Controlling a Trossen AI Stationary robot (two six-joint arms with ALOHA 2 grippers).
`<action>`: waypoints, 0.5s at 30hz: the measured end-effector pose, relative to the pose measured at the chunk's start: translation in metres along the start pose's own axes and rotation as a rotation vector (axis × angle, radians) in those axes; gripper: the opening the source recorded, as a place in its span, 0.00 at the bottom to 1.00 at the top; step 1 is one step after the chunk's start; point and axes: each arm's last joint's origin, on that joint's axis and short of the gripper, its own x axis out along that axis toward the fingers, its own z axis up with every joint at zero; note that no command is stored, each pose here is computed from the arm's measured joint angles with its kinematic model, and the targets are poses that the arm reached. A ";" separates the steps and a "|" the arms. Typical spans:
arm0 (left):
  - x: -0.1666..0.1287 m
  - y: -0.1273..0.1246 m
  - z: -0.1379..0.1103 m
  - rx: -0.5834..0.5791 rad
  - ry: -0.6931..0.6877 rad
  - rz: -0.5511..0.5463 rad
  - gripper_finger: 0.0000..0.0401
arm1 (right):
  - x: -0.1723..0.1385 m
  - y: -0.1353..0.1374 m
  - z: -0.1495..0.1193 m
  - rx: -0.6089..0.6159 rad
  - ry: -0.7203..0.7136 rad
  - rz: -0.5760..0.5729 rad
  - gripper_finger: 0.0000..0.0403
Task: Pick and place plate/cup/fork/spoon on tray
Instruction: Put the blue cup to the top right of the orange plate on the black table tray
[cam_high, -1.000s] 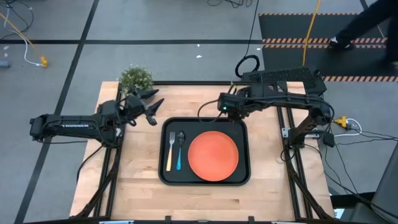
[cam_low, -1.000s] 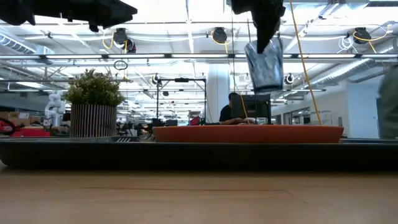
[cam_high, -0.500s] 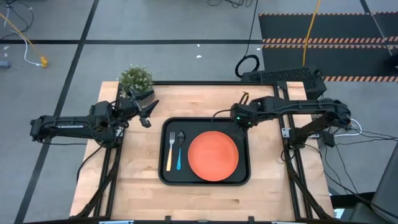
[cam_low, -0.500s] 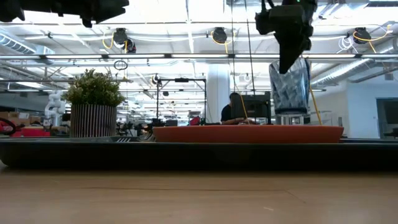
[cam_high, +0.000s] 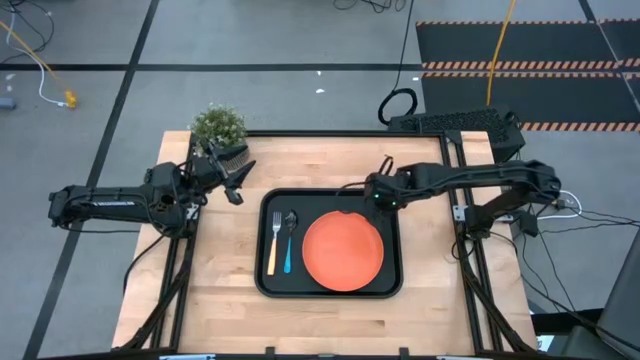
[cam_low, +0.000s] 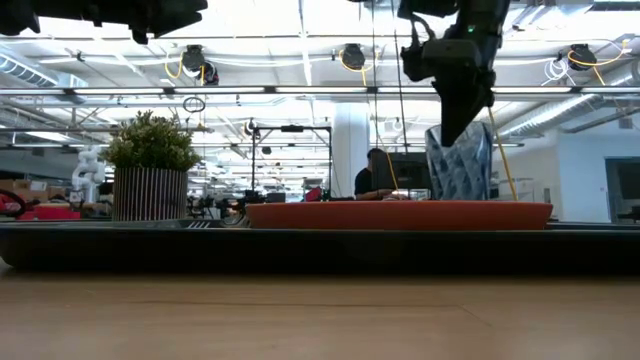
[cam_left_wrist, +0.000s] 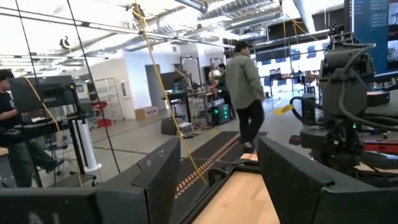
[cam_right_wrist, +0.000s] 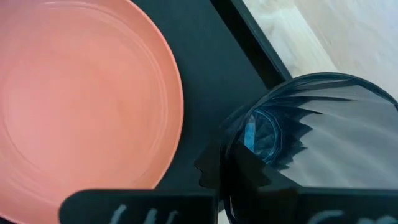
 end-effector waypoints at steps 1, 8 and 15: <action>0.000 0.000 0.000 0.001 0.000 0.000 0.54 | 0.002 0.001 0.001 -0.003 -0.002 0.001 0.00; 0.000 0.000 0.000 0.002 0.000 -0.006 0.54 | 0.017 0.005 0.005 -0.020 0.029 -0.015 0.00; 0.000 0.000 0.000 0.003 0.000 -0.007 0.54 | 0.020 0.007 0.007 -0.035 0.021 -0.013 0.00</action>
